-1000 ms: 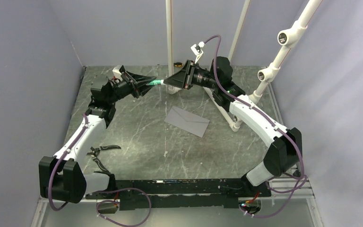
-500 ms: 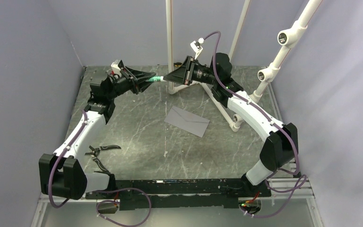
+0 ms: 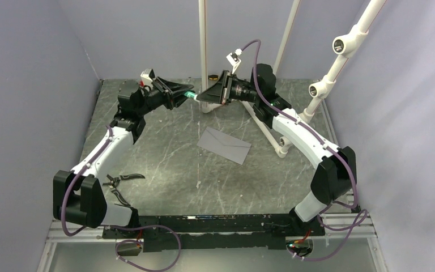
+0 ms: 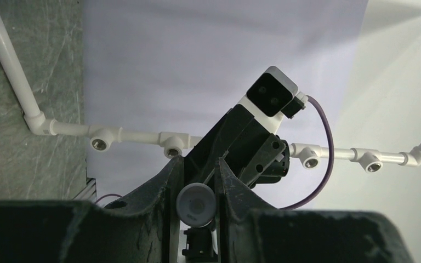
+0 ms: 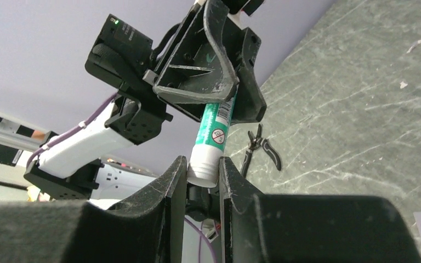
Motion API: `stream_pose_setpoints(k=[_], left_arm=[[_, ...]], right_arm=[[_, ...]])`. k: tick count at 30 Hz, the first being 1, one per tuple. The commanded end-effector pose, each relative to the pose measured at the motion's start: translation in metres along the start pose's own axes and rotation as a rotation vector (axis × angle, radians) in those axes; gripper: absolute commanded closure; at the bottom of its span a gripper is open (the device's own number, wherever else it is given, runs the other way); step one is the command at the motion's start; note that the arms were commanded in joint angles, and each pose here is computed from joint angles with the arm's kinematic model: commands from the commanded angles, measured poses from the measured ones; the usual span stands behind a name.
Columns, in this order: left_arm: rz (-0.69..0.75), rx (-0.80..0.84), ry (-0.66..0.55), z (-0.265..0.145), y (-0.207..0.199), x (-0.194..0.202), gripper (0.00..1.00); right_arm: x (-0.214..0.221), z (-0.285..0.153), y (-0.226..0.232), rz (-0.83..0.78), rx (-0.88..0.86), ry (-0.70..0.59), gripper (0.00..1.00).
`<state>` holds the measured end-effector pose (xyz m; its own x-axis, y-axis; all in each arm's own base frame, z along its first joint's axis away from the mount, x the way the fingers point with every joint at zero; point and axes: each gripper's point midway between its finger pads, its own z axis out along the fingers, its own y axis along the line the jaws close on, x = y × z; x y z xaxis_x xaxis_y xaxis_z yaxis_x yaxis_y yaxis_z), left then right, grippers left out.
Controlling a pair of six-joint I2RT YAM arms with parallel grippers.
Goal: Place the letter into the envelope and seal it
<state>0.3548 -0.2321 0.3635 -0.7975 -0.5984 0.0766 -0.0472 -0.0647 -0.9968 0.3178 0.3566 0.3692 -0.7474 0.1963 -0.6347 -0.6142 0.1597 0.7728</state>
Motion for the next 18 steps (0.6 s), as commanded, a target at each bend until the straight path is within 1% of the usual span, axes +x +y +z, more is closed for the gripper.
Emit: stream_pose_setpoints(k=[1,2,3,4,5,6,7,8,9,10,11,15,18], left_arm=[[0.039,-0.032,0.372,0.002,0.014,0.098,0.98],[0.044,-0.047,0.354,0.001,0.015,0.095,0.97],[0.082,-0.058,0.327,-0.004,0.013,0.089,0.98],[0.08,-0.096,0.299,-0.009,0.014,0.084,0.97],[0.151,-0.11,0.244,-0.014,0.011,0.069,0.98],[0.185,-0.147,0.196,-0.021,0.012,0.058,0.98],[0.206,-0.179,0.148,-0.028,0.013,0.046,0.98],[0.228,-0.2,0.104,-0.034,0.013,0.035,0.98],[0.236,-0.213,0.074,-0.04,0.014,0.028,0.98],[0.238,-0.219,0.051,-0.043,0.016,0.022,0.98],[0.236,-0.221,0.037,-0.045,0.018,0.018,0.98],[0.194,-0.254,0.036,-0.044,0.04,0.012,0.97],[0.188,-0.331,0.032,-0.045,0.068,0.006,0.98]], right_arm=[[-0.005,0.027,0.035,-0.116,-0.1,-0.051,1.0],[-0.007,0.025,0.032,-0.119,-0.084,-0.061,1.0],[-0.012,0.022,0.027,-0.121,-0.05,-0.082,1.0],[-0.012,0.019,0.022,-0.126,-0.03,-0.087,1.0],[-0.013,0.015,0.016,-0.131,-0.005,-0.097,1.0],[-0.015,0.009,0.011,-0.141,0.028,-0.114,0.95],[-0.012,0.005,0.004,-0.15,0.062,-0.121,0.82],[-0.012,-0.001,-0.001,-0.159,0.097,-0.137,0.6],[-0.01,-0.007,-0.006,-0.167,0.129,-0.153,0.44],[-0.009,-0.012,-0.009,-0.175,0.147,-0.162,0.33],[-0.006,-0.016,-0.012,-0.183,0.161,-0.163,0.25],[0.005,-0.029,-0.022,-0.199,0.21,-0.145,0.11],[0.016,-0.041,-0.044,-0.191,0.317,-0.128,0.09]])
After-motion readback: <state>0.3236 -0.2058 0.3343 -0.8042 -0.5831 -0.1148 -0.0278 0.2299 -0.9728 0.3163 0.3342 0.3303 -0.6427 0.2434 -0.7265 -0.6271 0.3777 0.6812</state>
